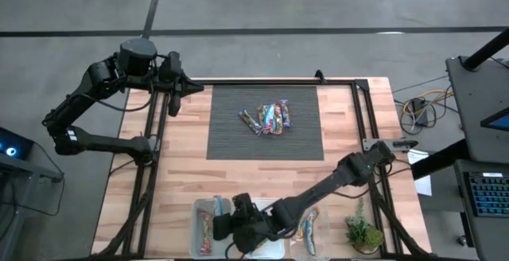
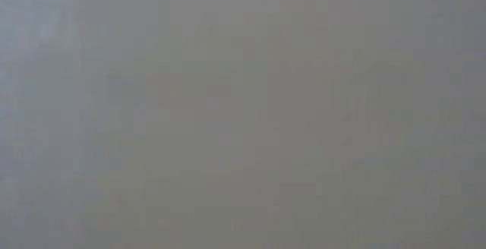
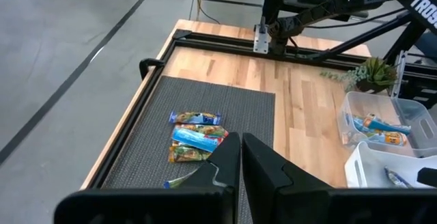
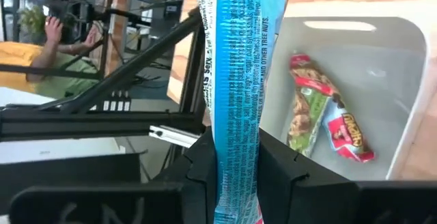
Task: Pick and place Granola Bars by type
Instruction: Put the bottom red granola bar into the gray bin
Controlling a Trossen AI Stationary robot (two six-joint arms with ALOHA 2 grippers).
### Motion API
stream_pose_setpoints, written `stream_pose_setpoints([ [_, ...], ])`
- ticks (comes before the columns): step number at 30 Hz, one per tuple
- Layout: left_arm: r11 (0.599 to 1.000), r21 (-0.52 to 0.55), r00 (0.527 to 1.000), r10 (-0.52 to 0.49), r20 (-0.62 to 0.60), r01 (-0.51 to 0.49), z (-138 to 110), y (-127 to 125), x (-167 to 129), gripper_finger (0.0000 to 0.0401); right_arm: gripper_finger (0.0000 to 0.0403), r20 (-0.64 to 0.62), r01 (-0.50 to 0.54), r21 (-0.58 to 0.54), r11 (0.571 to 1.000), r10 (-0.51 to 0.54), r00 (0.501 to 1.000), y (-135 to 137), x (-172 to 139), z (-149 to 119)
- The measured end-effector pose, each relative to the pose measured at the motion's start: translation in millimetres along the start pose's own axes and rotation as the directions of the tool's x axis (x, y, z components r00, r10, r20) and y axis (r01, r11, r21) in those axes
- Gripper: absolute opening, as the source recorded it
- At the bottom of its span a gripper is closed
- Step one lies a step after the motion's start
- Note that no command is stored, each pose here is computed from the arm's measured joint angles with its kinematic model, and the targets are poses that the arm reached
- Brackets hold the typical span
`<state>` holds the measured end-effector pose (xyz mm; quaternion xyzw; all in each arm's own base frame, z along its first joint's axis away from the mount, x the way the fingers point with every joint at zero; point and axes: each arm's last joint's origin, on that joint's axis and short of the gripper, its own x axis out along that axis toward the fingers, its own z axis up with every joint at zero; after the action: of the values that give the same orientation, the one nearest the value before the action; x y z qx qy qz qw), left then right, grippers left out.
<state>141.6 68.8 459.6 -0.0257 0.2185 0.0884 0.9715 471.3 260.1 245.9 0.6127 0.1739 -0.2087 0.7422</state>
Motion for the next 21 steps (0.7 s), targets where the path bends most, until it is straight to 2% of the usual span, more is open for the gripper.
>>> stream_pose_setpoints([
  [8,1.0,0.002,1.0,0.0,-0.001,0.0,0,0,0,0.0,0.0065,-0.015,-0.102,0.07,0.992,0.103,0.995,-8,12,-5],
  [14,1.0,0.002,1.0,-0.001,-0.003,0.001,0,0,0,0.0,0.0065,-0.028,-0.07,0.111,0.991,0.073,0.997,-21,18,-7],
  [21,1.0,-0.003,1.0,-0.001,-0.003,0.001,0,0,0,0.0,0.0066,-0.06,-0.055,0.113,0.992,0.062,0.996,-25,19,-9],
])
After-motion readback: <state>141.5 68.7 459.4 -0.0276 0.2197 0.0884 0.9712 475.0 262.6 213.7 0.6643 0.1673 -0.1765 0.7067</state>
